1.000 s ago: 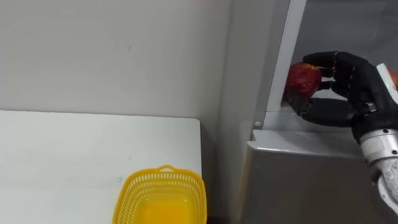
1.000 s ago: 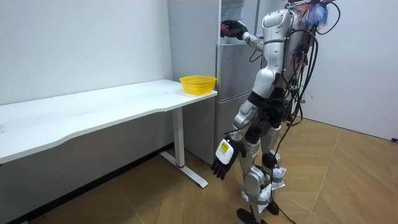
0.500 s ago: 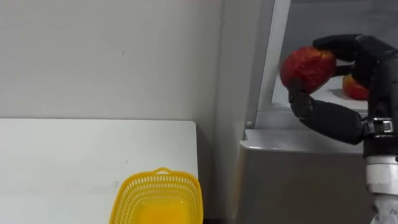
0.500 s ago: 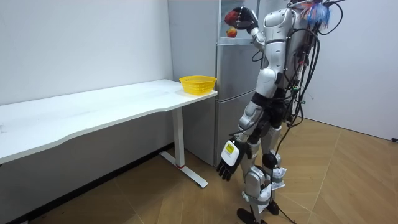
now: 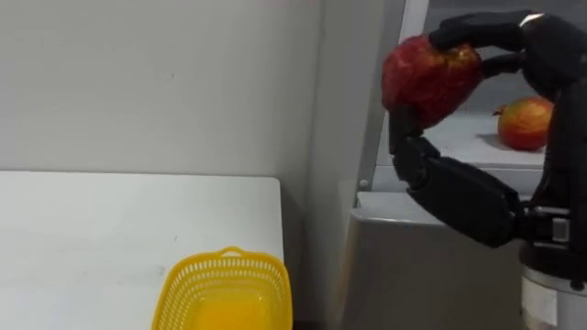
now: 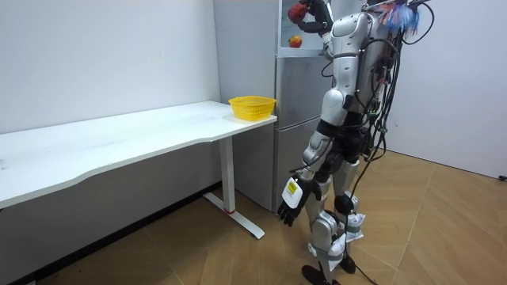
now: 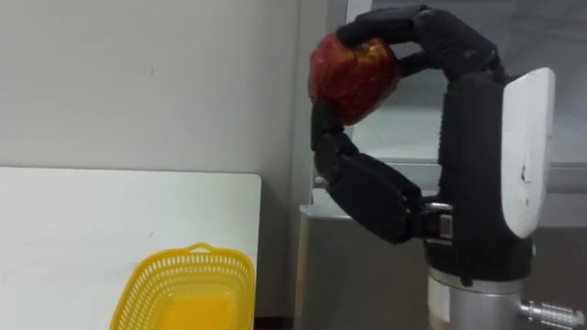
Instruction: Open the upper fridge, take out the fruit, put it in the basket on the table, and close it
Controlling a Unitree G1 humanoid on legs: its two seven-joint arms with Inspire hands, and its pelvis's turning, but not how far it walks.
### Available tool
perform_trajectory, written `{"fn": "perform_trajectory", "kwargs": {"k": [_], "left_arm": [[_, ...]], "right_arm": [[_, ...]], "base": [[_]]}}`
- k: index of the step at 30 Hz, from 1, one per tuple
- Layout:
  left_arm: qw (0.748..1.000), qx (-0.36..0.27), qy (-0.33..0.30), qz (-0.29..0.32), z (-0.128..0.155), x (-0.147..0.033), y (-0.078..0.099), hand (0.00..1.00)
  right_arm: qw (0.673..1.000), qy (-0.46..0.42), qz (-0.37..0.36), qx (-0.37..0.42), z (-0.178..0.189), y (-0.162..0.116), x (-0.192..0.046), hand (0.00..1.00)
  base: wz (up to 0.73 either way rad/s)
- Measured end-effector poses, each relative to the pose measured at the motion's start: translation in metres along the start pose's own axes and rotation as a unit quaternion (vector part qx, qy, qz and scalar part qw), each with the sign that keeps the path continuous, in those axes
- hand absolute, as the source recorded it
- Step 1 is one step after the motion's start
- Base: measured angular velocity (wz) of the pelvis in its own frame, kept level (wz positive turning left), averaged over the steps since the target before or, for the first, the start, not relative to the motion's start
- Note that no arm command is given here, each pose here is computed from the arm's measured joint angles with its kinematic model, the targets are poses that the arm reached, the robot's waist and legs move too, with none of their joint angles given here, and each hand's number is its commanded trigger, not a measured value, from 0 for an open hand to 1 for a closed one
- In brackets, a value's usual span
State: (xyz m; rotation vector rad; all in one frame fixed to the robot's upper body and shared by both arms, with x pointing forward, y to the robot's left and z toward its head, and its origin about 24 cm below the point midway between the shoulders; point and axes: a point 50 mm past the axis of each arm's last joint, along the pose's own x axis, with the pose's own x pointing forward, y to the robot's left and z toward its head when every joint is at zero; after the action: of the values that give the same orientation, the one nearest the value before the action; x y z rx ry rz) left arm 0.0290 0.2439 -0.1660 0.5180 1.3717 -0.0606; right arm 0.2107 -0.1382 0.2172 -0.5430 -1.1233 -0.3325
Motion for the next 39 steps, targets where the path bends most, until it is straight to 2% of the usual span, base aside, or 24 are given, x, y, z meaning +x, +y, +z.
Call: {"fn": "perform_trajectory", "kwargs": {"k": [8, 13, 21, 29, 34, 39], "left_arm": [[1.000, 0.021, -0.013, -0.007, 0.009, 0.002, 0.006, 0.00], [0.999, 0.045, -0.025, -0.008, 0.023, 0.004, 0.009, 0.00], [0.998, 0.049, -0.027, -0.005, 0.025, 0.004, 0.013, 0.00], [0.998, 0.052, -0.044, -0.007, 0.033, 0.004, 0.017, 0.00], [0.996, 0.073, -0.048, -0.013, 0.036, 0.004, 0.020, 0.00], [0.996, 0.077, -0.039, -0.017, 0.034, 0.004, 0.020, 0.00]], "right_arm": [[0.998, -0.035, 0.045, 0.031, 0.017, 0.015, -0.004, 1.00], [0.991, -0.063, 0.107, 0.055, 0.030, 0.033, -0.011, 1.00], [0.982, -0.069, 0.176, 0.031, 0.024, 0.051, -0.019, 1.00], [0.968, -0.022, 0.250, -0.015, -0.006, 0.072, -0.030, 1.00], [0.947, 0.037, 0.315, -0.042, -0.031, 0.088, -0.052, 1.00], [0.932, 0.070, 0.349, -0.060, -0.045, 0.093, -0.065, 1.00]], "base": [[0.04], [0.05], [0.15], [0.08], [0.00], [0.04]]}}
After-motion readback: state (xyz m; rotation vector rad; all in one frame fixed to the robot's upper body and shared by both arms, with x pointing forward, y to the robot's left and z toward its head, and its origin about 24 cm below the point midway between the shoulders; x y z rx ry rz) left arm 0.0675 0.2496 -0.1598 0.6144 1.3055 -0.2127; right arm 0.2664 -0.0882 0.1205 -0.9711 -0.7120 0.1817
